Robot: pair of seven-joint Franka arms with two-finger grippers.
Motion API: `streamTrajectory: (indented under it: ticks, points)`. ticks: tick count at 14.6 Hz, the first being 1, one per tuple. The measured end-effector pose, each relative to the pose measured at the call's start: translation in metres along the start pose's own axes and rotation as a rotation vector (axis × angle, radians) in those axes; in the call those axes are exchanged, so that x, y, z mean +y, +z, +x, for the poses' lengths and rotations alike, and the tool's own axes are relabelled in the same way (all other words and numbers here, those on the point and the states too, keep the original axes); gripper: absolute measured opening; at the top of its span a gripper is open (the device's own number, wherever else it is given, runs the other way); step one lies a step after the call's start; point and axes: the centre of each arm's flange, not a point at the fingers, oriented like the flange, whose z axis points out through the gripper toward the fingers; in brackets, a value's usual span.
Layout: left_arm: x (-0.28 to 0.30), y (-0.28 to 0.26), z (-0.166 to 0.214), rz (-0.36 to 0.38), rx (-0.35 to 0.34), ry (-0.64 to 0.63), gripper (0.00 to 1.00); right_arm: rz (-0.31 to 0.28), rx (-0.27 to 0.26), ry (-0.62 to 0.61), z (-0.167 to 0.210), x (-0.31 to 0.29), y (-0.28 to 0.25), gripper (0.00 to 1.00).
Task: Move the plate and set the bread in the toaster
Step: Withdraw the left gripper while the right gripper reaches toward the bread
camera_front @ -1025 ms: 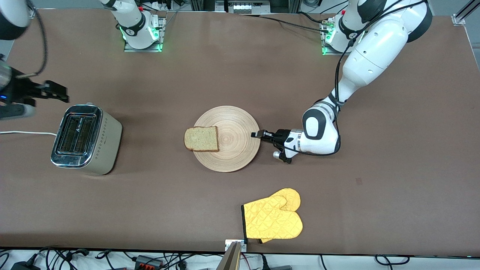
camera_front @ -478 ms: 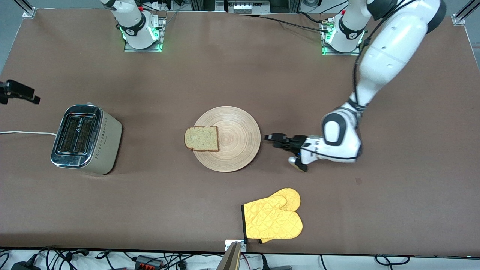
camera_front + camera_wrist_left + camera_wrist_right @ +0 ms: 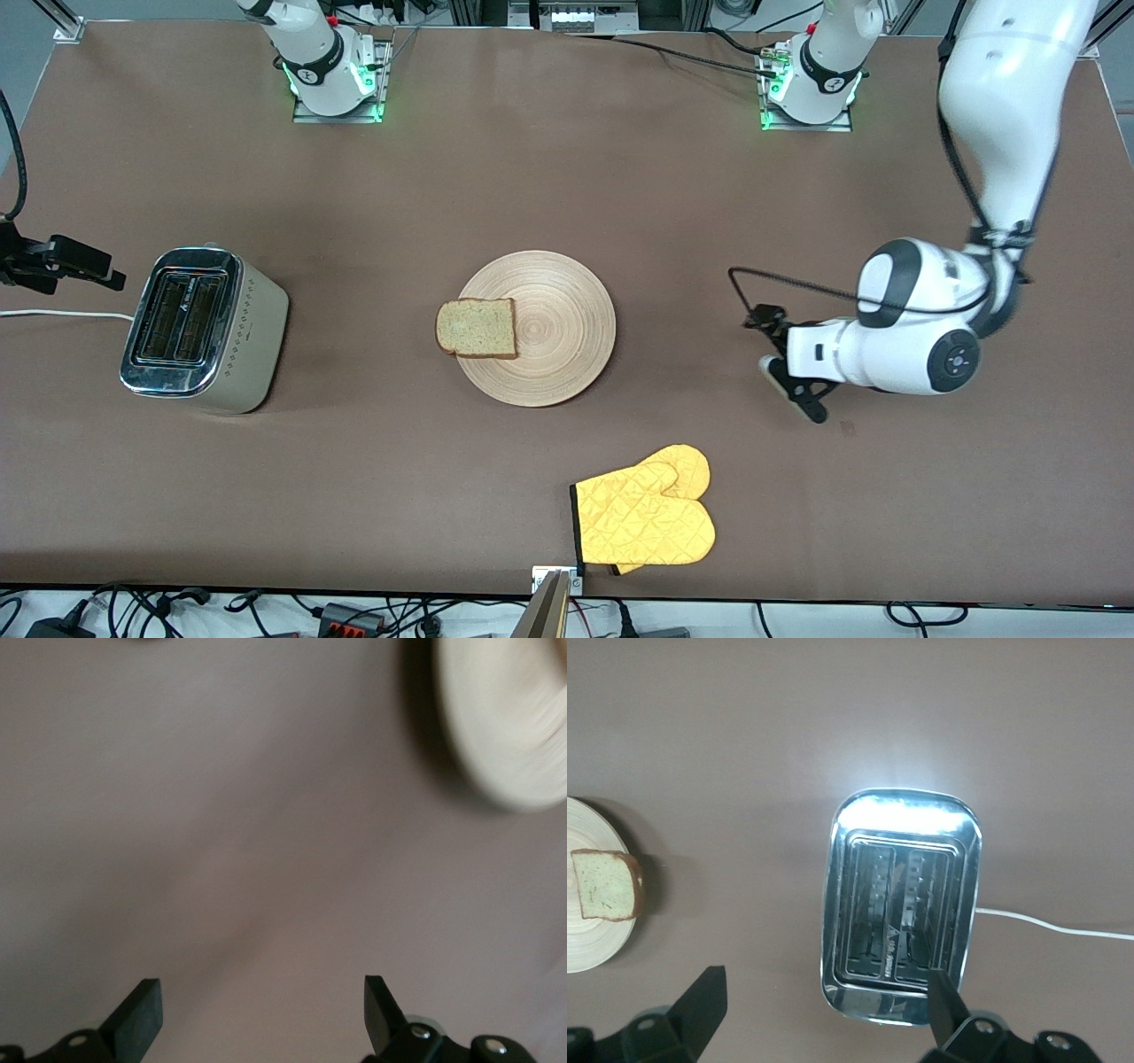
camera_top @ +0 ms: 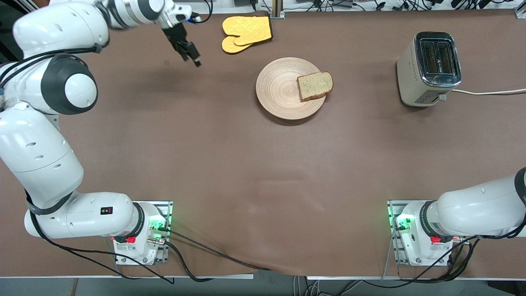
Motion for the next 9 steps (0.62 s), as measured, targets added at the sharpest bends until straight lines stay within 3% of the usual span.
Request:
streamTrajectory:
  ticks: [3,6,9]
  points:
    - [0.004,-0.08,-0.03,0.156,-0.094,-0.072,1.0,0.081,-0.029,-0.018,0.01,-0.02,0.026,1.0]
    - [0.028,-0.143,-0.058,0.17,-0.14,-0.121,1.0,0.101,-0.064,-0.052,0.024,-0.064,0.057,1.0]
    - [0.039,-0.192,-0.075,0.186,-0.124,-0.176,1.0,0.139,-0.115,0.031,0.032,-0.102,0.09,1.0]
